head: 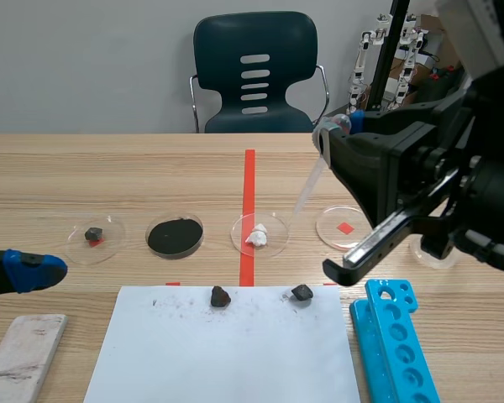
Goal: Put the dropper in the beaker
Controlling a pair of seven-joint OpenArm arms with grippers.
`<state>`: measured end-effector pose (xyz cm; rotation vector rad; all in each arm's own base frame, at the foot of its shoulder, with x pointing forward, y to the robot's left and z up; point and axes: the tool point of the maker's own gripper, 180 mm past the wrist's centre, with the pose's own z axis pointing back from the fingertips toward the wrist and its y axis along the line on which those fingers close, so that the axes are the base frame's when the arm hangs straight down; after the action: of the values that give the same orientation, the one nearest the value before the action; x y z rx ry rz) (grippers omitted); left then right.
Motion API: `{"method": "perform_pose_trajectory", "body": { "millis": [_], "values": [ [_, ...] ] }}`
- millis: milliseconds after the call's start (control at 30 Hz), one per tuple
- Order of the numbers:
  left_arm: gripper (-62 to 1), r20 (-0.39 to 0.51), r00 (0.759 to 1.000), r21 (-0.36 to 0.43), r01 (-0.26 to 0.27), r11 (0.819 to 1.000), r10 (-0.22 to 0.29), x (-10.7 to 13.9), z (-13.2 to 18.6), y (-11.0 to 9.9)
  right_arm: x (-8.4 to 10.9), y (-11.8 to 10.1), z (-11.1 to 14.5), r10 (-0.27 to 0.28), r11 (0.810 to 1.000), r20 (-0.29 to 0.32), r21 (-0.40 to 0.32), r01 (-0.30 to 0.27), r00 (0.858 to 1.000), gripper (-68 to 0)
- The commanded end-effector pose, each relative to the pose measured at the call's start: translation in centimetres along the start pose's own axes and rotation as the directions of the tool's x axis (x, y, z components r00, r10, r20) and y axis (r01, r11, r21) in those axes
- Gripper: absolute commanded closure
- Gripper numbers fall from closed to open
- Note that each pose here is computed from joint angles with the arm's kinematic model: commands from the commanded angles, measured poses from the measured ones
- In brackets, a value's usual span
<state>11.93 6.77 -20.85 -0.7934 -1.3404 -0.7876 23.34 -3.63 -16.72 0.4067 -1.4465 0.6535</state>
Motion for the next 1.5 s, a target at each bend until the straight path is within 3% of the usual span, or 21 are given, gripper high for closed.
{"method": "perform_pose_trajectory", "body": {
  "millis": [0,767,1200,1467],
  "values": [
    [-61.5,0.029,0.999,-0.002,-0.013,1.0,0.013,0.5,-0.1,-0.2,0.7,-0.2,-0.1,0.002,1.0,0.028,-0.003,-0.002,1.0,-1.1],
    [-61.5,0.029,0.999,-0.002,-0.013,1.0,0.013,0.5,-0.1,-0.2,0.5,-0.7,0.1,0.008,1.0,0.014,-0.017,-0.008,1.0,-1.0],
    [-61.5,0.029,1.0,-0.002,-0.013,1.0,0.013,0.5,-0.1,-0.2,-1.5,-4.1,2.8,0.013,0.99,-0.072,-0.139,-0.022,0.997,-1.1],
    [-61.5,0.029,1.0,-0.002,-0.013,1.0,0.013,0.5,-0.1,-0.2,-2.0,-7.7,5.3,0.021,0.958,-0.111,-0.282,-0.051,0.994,-1.0]
  ]
}}
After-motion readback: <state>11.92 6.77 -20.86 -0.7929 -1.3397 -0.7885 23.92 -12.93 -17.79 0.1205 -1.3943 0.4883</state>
